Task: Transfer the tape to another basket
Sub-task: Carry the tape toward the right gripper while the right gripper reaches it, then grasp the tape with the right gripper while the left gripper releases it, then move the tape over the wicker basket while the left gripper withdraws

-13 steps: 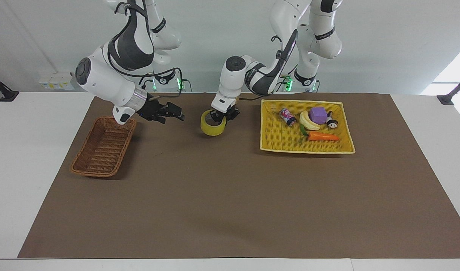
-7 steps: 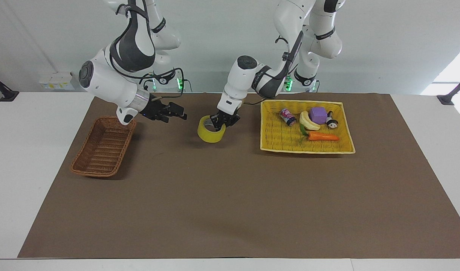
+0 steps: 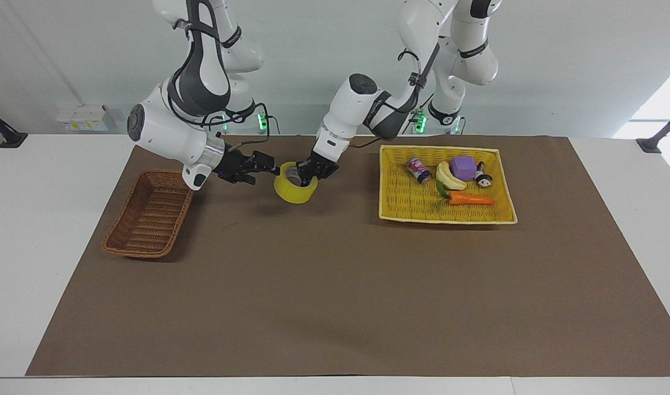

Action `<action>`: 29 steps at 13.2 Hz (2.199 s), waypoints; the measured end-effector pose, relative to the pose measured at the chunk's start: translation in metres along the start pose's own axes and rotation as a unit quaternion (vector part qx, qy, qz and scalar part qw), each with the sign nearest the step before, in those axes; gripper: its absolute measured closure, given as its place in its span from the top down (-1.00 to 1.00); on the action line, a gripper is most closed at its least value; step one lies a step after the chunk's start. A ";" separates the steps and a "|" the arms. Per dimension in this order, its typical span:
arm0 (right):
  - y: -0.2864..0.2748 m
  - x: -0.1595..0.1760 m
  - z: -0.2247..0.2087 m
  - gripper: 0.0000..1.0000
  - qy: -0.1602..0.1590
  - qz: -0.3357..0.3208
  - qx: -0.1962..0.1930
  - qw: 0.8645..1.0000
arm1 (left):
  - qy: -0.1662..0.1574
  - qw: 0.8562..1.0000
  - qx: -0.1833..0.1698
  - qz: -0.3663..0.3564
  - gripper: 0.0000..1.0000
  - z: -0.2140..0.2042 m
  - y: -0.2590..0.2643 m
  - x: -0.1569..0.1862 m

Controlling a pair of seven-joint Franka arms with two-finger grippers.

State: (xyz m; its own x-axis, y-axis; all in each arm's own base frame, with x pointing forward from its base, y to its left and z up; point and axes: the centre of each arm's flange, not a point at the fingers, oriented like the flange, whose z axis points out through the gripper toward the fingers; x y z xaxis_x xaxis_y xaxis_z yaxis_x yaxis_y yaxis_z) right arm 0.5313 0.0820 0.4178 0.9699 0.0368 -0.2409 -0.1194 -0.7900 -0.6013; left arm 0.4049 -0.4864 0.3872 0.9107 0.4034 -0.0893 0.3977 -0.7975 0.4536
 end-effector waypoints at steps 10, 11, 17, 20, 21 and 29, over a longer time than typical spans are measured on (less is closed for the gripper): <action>0.001 -0.004 -0.003 0.60 0.001 0.006 0.036 0.999 | -0.011 1.000 -0.019 0.004 -0.55 -0.008 0.018 -0.015; -0.001 -0.004 -0.004 0.34 0.002 0.006 0.038 0.999 | -0.013 1.000 -0.020 0.001 -0.55 -0.007 0.018 -0.015; 0.000 -0.003 -0.007 0.26 0.001 0.031 0.039 0.999 | -0.016 0.999 -0.033 -0.011 -0.20 -0.014 0.024 -0.012; 0.004 0.002 -0.016 0.09 -0.005 0.033 0.038 0.999 | -0.016 0.998 -0.051 -0.022 0.47 -0.030 0.030 -0.010; 0.007 0.005 -0.023 0.09 -0.007 0.033 0.038 0.999 | -0.015 0.998 -0.058 -0.023 0.74 -0.039 0.033 -0.009; 0.080 0.012 -0.093 0.09 0.023 0.027 -0.012 0.999 | -0.030 1.000 -0.001 0.006 1.00 -0.134 -0.014 0.086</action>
State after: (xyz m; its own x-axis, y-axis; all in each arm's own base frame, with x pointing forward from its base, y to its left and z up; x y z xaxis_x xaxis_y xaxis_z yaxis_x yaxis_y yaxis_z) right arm 0.5530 -0.0383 0.4376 0.9708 -0.0347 -0.2375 -0.1683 -0.8040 -0.5703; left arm 0.4627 -0.3802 0.4919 0.9206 0.3657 -0.1373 0.3865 -0.8016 0.4561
